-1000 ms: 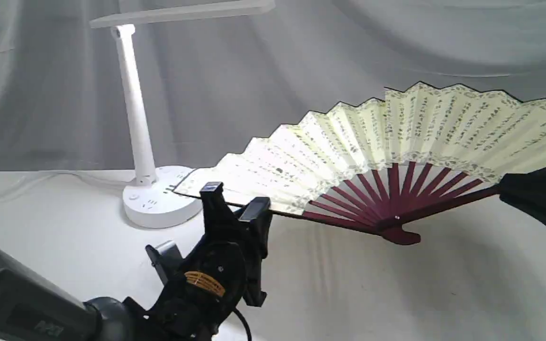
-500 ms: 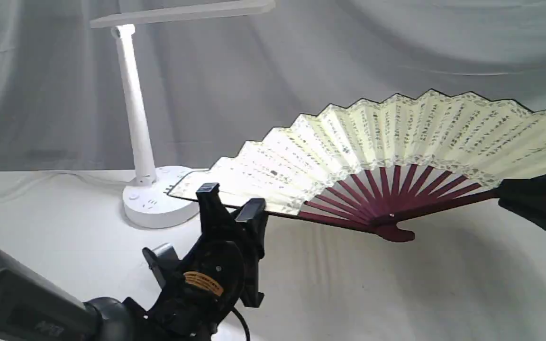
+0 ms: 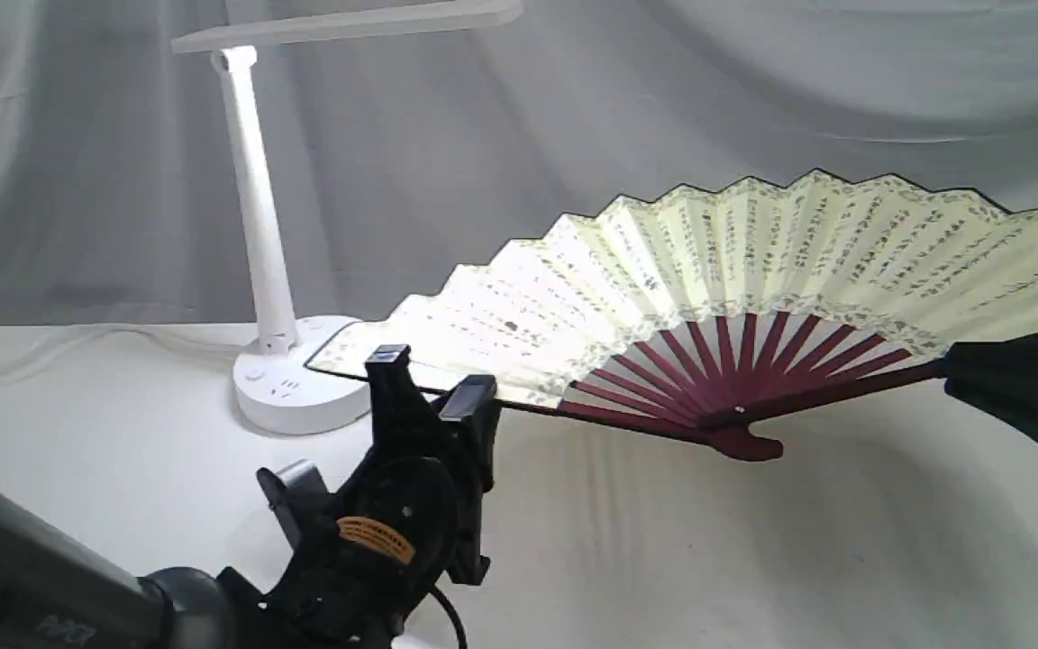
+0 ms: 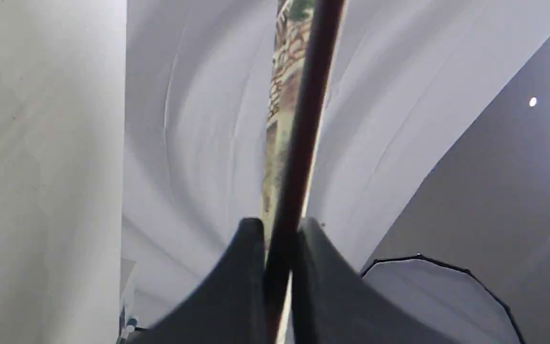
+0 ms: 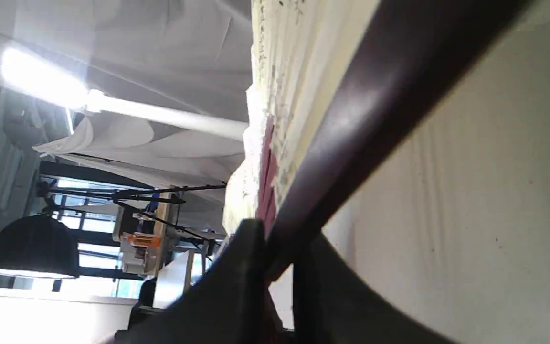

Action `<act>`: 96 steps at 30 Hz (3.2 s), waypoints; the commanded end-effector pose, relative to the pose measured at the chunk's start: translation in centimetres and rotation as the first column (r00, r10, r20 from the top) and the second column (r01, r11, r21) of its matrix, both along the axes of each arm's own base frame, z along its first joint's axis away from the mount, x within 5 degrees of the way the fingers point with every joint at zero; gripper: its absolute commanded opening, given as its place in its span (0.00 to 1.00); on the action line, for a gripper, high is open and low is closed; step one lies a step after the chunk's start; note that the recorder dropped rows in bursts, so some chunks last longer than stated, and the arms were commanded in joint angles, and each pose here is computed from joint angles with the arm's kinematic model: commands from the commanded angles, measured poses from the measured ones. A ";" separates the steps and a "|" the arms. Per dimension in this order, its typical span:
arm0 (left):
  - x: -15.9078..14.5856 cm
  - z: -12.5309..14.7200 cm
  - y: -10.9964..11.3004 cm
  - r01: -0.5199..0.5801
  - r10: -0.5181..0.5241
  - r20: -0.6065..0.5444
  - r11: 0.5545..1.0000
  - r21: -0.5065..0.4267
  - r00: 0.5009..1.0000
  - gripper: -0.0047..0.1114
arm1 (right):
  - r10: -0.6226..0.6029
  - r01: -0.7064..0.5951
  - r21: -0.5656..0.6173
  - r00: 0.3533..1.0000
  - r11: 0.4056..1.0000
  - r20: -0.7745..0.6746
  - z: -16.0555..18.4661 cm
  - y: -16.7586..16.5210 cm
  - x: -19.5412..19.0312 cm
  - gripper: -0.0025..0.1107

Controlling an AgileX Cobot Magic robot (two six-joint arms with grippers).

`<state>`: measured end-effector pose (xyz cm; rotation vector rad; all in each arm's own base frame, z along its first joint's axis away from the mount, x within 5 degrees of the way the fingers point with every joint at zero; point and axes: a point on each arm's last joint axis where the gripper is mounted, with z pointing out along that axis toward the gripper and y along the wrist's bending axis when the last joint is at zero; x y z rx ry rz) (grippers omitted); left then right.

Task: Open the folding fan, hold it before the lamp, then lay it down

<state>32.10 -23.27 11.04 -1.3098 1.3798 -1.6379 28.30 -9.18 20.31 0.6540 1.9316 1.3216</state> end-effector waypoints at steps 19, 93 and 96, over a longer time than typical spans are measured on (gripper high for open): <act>-2.2 4.9 4.6 -0.178 0.176 0.094 0.984 0.017 0.980 0.04 | -0.028 0.029 -0.013 0.999 0.999 0.036 0.3 -0.2 0.2 0.02; -0.2 10.5 12.9 -0.344 0.350 0.220 0.937 -0.066 0.911 0.04 | 0.092 -0.086 -0.071 0.992 0.994 0.083 3.6 6.0 5.2 0.02; 0.1 10.9 12.6 -0.332 0.339 0.238 0.941 -0.072 0.910 0.04 | 0.108 -0.100 -0.092 0.990 0.991 0.092 4.1 7.0 5.8 0.02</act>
